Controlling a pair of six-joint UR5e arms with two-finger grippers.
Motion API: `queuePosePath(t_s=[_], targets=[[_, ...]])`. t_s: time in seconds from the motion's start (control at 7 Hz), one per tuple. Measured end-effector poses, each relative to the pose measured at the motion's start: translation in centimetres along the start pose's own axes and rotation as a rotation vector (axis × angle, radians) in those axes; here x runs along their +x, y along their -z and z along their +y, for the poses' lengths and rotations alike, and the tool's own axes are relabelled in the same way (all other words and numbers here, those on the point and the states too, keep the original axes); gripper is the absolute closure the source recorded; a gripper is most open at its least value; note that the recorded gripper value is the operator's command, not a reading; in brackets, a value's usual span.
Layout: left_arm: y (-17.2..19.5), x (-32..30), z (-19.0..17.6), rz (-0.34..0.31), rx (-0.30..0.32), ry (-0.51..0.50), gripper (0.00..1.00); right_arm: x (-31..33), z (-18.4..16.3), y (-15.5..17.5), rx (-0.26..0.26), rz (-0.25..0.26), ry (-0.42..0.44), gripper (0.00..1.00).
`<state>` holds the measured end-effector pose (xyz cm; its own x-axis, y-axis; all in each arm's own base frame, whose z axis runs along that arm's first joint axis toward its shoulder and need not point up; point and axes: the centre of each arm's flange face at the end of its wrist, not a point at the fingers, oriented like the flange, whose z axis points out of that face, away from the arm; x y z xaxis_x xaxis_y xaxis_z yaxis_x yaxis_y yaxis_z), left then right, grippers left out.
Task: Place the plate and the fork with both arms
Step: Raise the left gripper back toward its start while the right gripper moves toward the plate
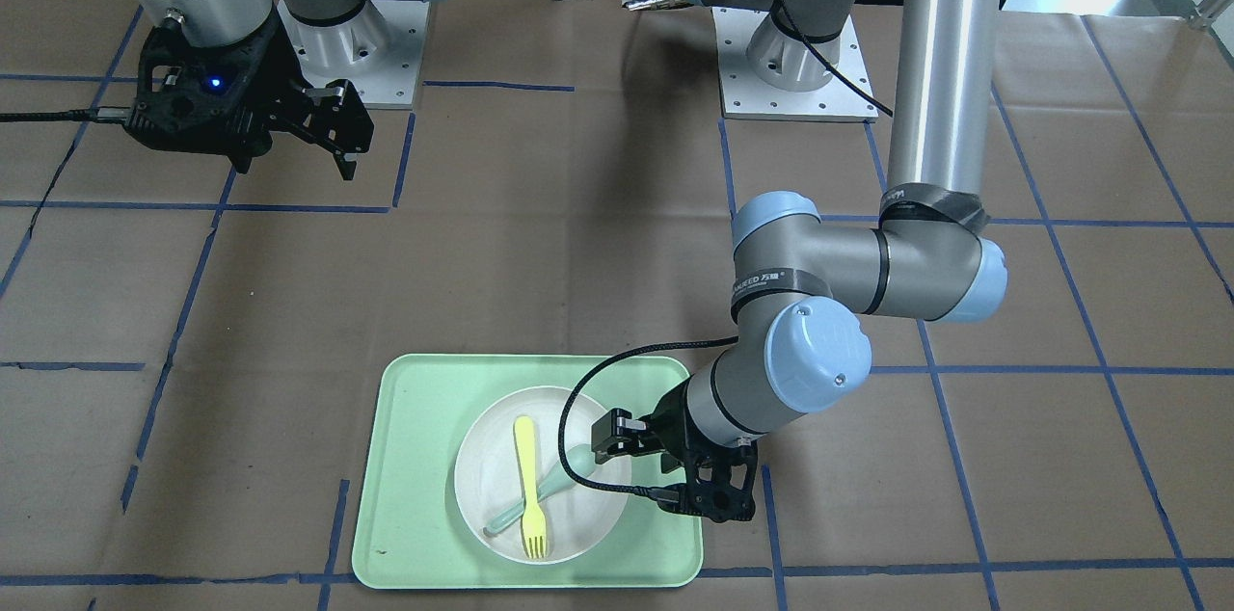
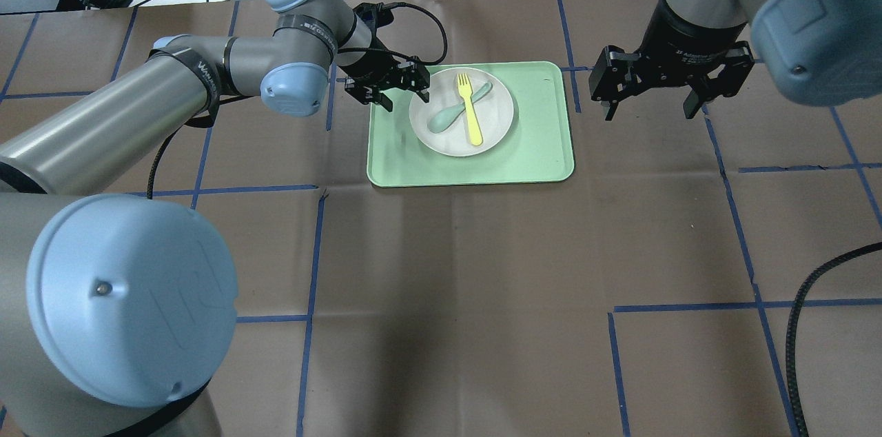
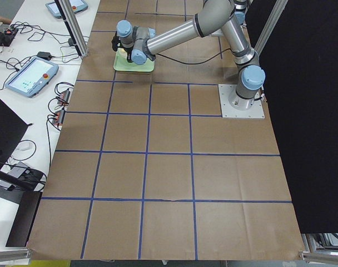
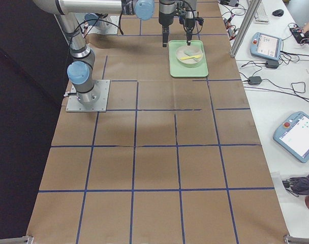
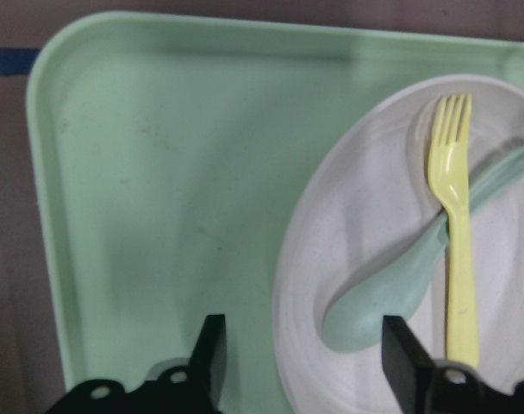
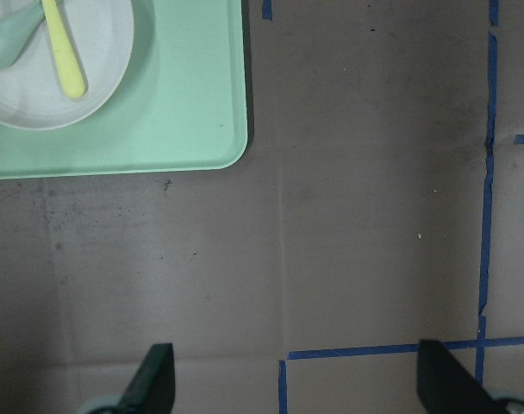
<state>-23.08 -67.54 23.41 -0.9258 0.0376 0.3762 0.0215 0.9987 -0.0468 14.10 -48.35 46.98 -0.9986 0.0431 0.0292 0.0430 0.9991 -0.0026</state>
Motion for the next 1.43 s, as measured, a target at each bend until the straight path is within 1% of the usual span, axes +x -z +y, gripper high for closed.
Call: queuePosePath(t_s=[0.14, 0.29, 0.57, 0.71, 0.86, 1.0, 1.14, 1.29, 1.43], targets=[[4.5, 0.6, 1.0, -0.055, -0.003, -0.001, 0.00, 0.0, 0.0, 0.0, 0.000, -0.001, 0.000, 0.00], [9.2, 1.2, 2.7, -0.140, -0.016, -0.020, 0.01, 0.0, 0.0, 0.0, 0.000, -0.001, 0.000, 0.00], [18.4, 2.3, 7.5, -0.266, -0.079, -0.049, 0.00, 0.0, 0.0, 0.0, 0.001, -0.002, 0.000, 0.00], [22.2, 3.1, 10.7, -0.312, -0.111, -0.063, 0.00, -0.1, 0.0, 0.0, 0.003, -0.002, 0.001, 0.00], [25.6, 4.0, 14.5, -0.335, -0.143, -0.068, 0.00, -0.1, -0.1, 0.1, 0.005, -0.002, 0.002, 0.00], [27.9, 4.5, 18.1, -0.347, -0.174, -0.078, 0.00, -0.1, -0.1, 0.3, 0.009, -0.003, 0.002, 0.00], [28.8, 4.6, 20.7, -0.348, -0.205, -0.091, 0.00, -0.2, -0.3, 0.5, 0.016, -0.003, 0.003, 0.00], [28.4, 4.4, 22.4, -0.344, -0.235, -0.090, 0.00, -0.2, -0.5, 0.7, 0.029, -0.004, 0.005, 0.00], [27.5, 4.0, 23.1, -0.341, -0.254, -0.086, 0.00, -0.2, -0.7, 0.7, 0.036, -0.003, 0.009, 0.00]])
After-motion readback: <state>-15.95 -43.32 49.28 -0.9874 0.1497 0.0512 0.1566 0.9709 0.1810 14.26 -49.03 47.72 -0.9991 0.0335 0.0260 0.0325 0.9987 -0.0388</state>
